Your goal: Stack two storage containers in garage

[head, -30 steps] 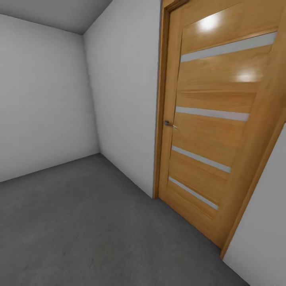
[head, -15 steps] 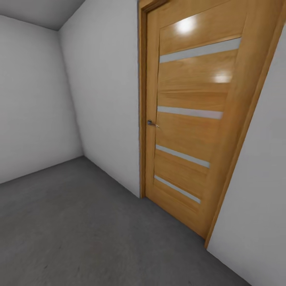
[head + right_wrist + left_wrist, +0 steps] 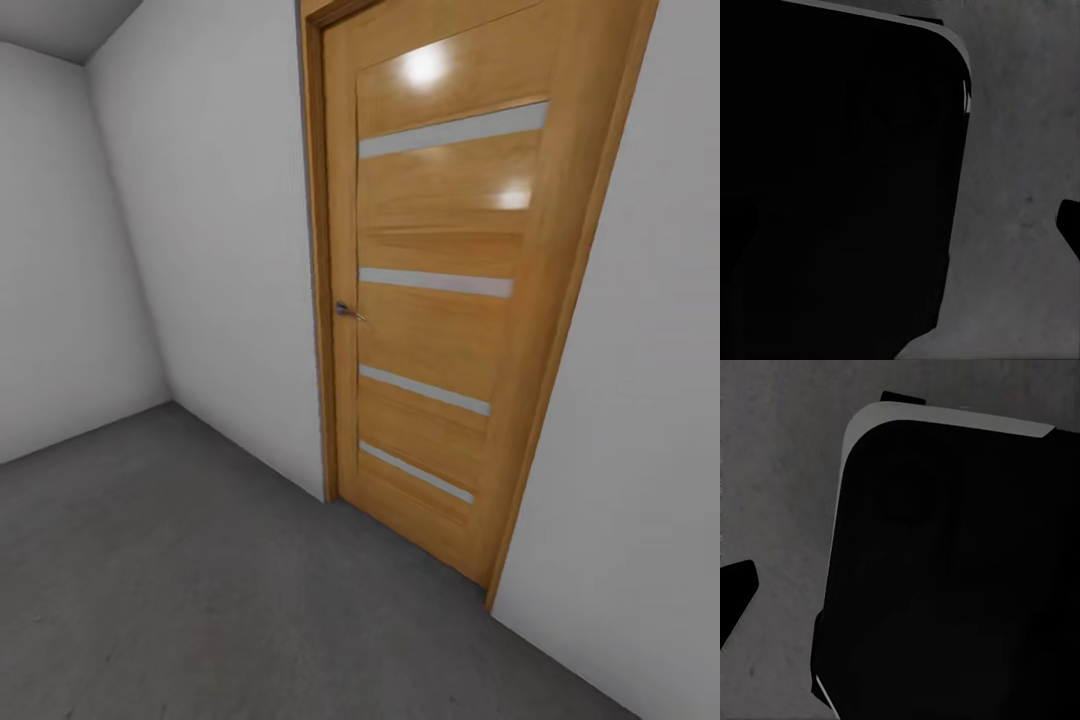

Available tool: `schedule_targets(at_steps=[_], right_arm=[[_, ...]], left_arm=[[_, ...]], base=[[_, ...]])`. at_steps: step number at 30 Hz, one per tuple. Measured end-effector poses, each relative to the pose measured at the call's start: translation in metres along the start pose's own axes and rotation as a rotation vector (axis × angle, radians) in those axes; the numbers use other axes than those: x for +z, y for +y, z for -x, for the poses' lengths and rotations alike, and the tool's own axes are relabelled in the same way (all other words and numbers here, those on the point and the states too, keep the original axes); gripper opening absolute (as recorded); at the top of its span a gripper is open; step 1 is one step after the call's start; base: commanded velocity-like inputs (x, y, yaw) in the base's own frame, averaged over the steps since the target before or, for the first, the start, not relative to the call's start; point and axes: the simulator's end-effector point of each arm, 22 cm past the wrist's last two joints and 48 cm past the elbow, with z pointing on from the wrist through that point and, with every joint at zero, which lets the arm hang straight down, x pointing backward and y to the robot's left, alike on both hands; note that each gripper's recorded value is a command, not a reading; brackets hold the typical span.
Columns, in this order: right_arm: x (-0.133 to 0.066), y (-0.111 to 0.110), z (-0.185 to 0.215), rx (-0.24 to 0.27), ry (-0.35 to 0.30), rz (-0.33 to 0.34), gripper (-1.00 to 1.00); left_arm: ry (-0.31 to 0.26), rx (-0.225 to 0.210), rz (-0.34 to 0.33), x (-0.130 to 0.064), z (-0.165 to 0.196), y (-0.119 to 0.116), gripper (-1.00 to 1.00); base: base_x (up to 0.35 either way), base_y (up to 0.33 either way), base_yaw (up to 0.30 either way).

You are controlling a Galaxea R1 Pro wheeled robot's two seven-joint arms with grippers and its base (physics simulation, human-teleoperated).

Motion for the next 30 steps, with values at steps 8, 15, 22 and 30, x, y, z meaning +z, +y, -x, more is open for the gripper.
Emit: schedule_targets(at_steps=[8, 15, 22, 30], right_arm=[[0.0000, -0.0003, 0.0002, -0.008, -0.001, 0.000, 1.00], [0.0000, -0.0005, -0.0001, -0.012, 0.000, -0.001, 1.00], [0.0000, -0.0003, -0.0001, -0.015, 0.000, 0.000, 1.00], [0.0000, -0.0007, 0.0020, -0.006, -0.009, -0.001, 1.00]], left_arm=[[0.000, 0.001, 0.000, 0.0000, 0.0000, 0.0000, 1.00], [0.003, 0.001, 0.000, 0.0000, -0.0009, 0.0001, 1.00], [0.003, 0.001, 0.000, 0.0000, -0.0011, 0.0002, 1.00], [0.003, 0.001, 0.000, 0.0000, -0.0010, 0.0001, 1.00]], base=[[0.267, 0.169, -0.017], [0.284, 0.237, -0.002], [0.259, 0.263, 0.000], [0.250, 0.268, 0.000]])
